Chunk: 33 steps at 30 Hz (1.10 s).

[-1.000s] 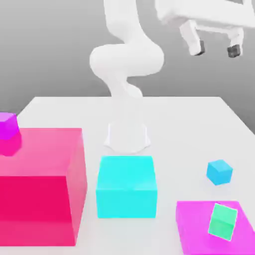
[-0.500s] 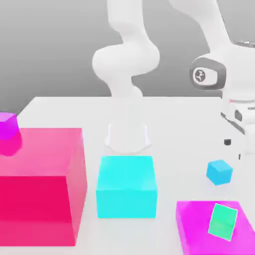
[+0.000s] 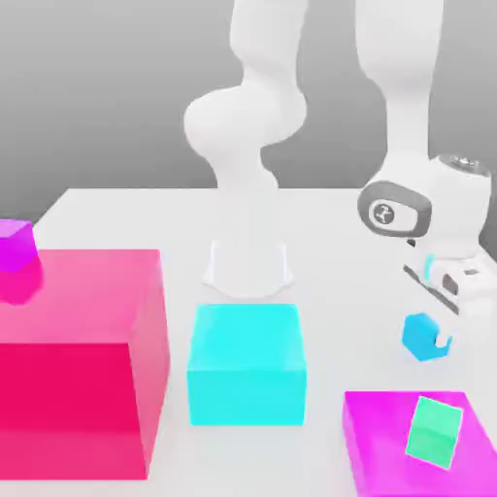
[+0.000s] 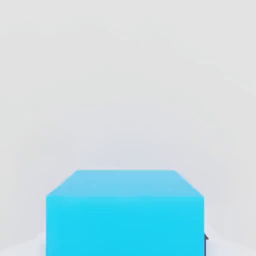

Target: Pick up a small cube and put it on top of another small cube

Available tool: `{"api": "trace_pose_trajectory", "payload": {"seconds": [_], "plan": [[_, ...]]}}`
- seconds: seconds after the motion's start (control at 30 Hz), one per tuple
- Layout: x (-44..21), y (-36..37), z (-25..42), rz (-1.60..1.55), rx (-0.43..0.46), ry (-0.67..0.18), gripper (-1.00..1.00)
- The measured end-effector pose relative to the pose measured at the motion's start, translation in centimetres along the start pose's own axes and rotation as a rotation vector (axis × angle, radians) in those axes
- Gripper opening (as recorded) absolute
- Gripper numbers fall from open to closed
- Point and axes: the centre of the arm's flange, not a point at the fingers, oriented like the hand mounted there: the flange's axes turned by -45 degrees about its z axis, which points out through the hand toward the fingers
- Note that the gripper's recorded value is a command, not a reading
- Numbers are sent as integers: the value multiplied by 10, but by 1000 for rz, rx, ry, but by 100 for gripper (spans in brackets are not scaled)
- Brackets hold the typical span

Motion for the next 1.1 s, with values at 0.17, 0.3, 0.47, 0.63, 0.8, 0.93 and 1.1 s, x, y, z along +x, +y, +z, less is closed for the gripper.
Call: {"api": "trace_pose_trajectory", "payload": {"seconds": [0.17,0.3,0.47,0.63,0.8,0.93,1.1], "plan": [[0,0,-43,-1,-1,-1,-100],[-48,62,-76,221,-1,-1,-100],[-161,149,-124,600,-2,0,-100],[-295,182,-171,936,-1,2,-100],[-462,151,-221,1324,2,6,-100],[-593,78,-271,1660,3,9,-100],[-685,-6,-262,1936,1,8,100]]}}
